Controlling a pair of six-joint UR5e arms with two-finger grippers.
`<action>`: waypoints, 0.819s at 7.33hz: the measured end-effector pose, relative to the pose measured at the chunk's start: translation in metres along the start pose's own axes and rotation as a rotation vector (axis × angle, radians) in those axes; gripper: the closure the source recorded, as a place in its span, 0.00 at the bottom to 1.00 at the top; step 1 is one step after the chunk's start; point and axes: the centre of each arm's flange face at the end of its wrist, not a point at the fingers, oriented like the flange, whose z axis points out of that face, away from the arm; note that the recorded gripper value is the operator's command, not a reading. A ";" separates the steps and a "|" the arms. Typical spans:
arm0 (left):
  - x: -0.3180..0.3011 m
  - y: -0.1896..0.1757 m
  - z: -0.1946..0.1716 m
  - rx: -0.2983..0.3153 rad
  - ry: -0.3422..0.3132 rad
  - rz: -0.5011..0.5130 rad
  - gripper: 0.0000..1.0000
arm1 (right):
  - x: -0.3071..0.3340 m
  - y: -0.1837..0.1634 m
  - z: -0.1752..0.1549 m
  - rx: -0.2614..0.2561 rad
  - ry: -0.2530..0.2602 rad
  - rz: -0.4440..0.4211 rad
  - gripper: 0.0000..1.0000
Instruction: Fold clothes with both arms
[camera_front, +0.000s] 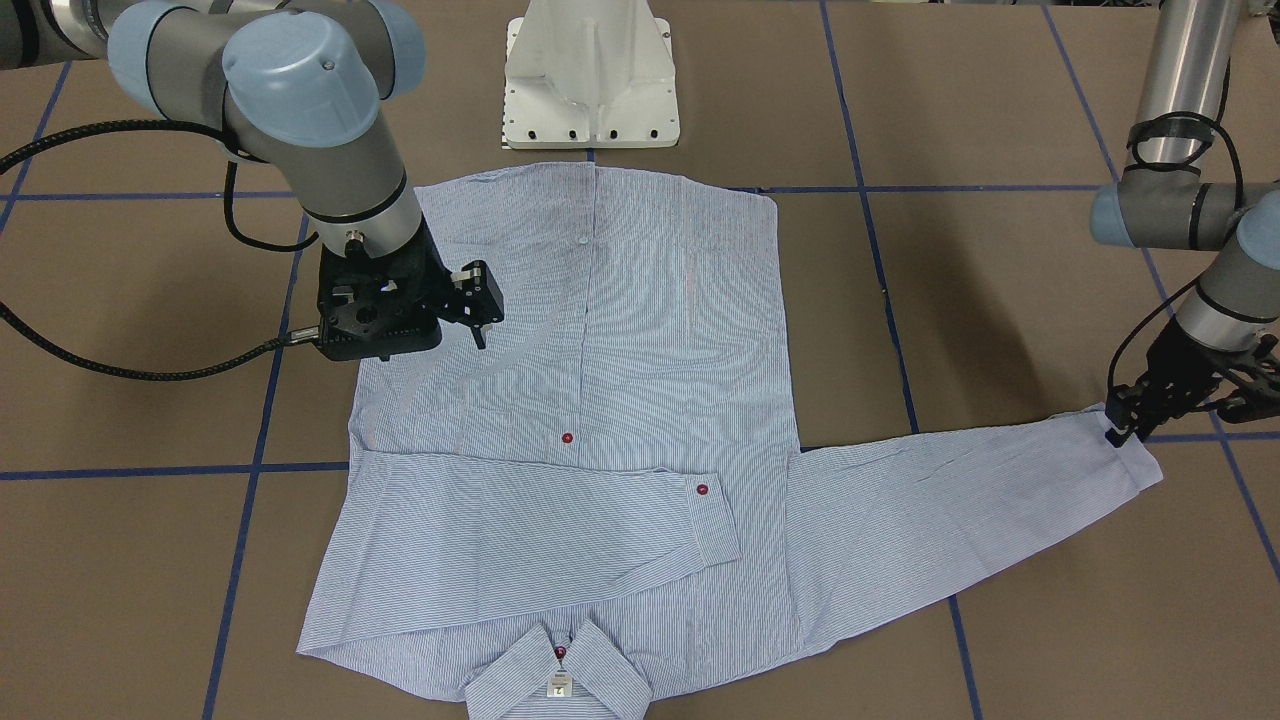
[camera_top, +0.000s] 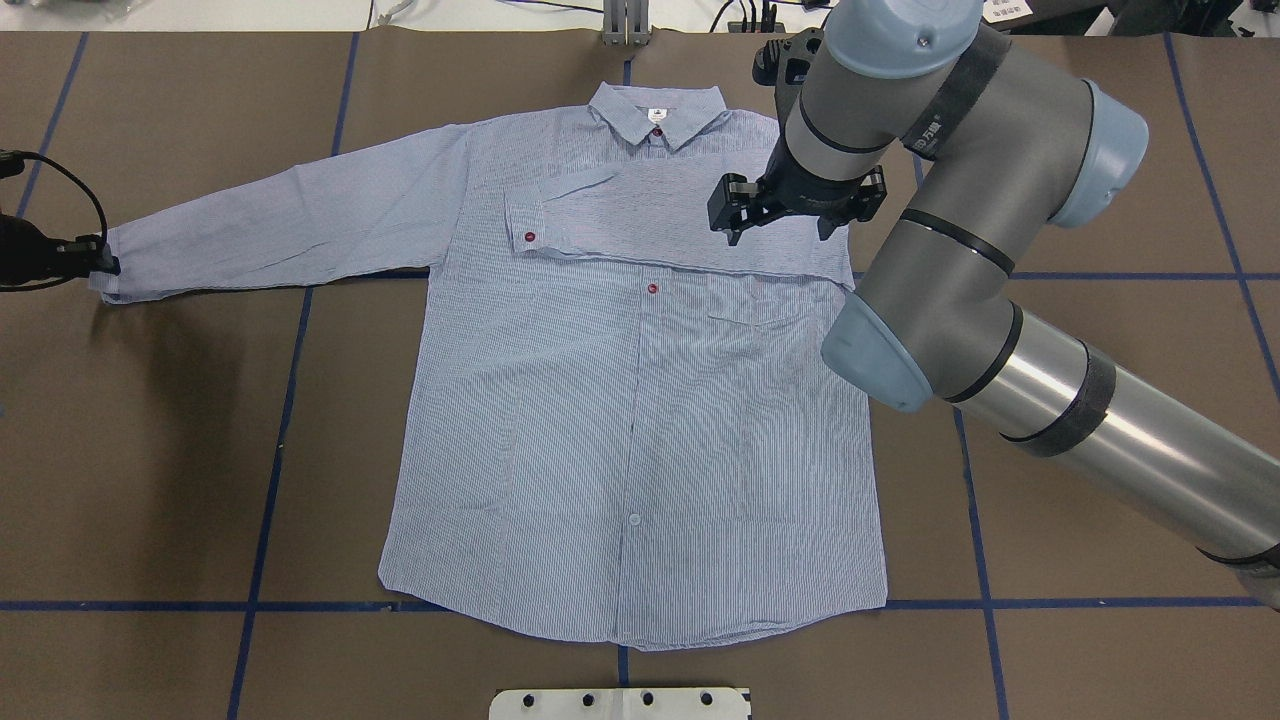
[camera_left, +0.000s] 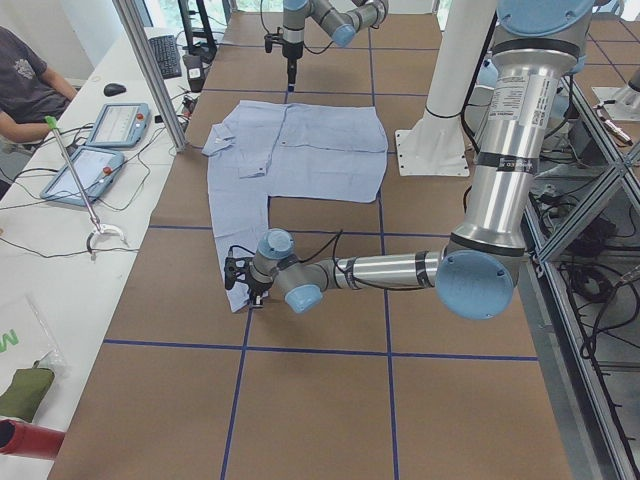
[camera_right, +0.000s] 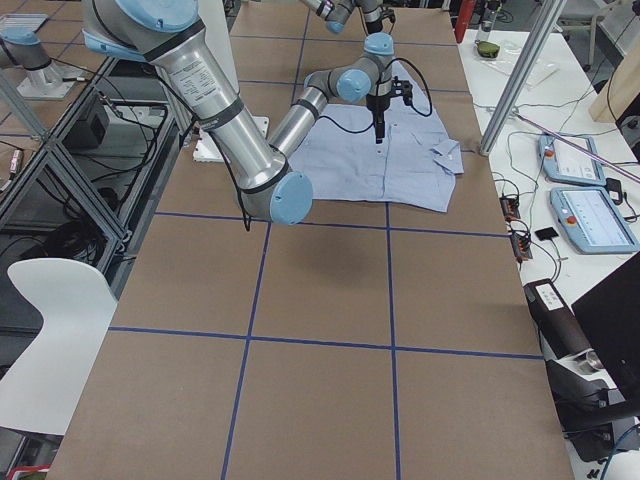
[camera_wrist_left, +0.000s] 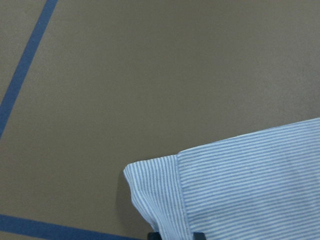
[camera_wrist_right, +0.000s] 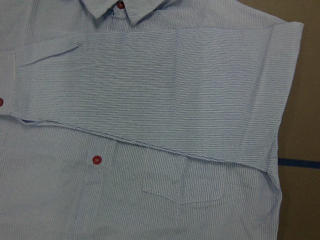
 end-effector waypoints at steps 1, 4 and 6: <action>-0.001 0.000 -0.001 0.003 -0.002 -0.001 0.61 | -0.001 0.000 0.000 0.000 0.000 0.000 0.00; -0.003 -0.001 -0.002 0.010 -0.006 -0.005 0.66 | -0.003 0.002 0.003 -0.003 0.002 -0.002 0.00; -0.004 -0.002 -0.003 0.012 -0.008 -0.007 0.78 | -0.005 0.004 0.006 -0.006 0.002 -0.006 0.00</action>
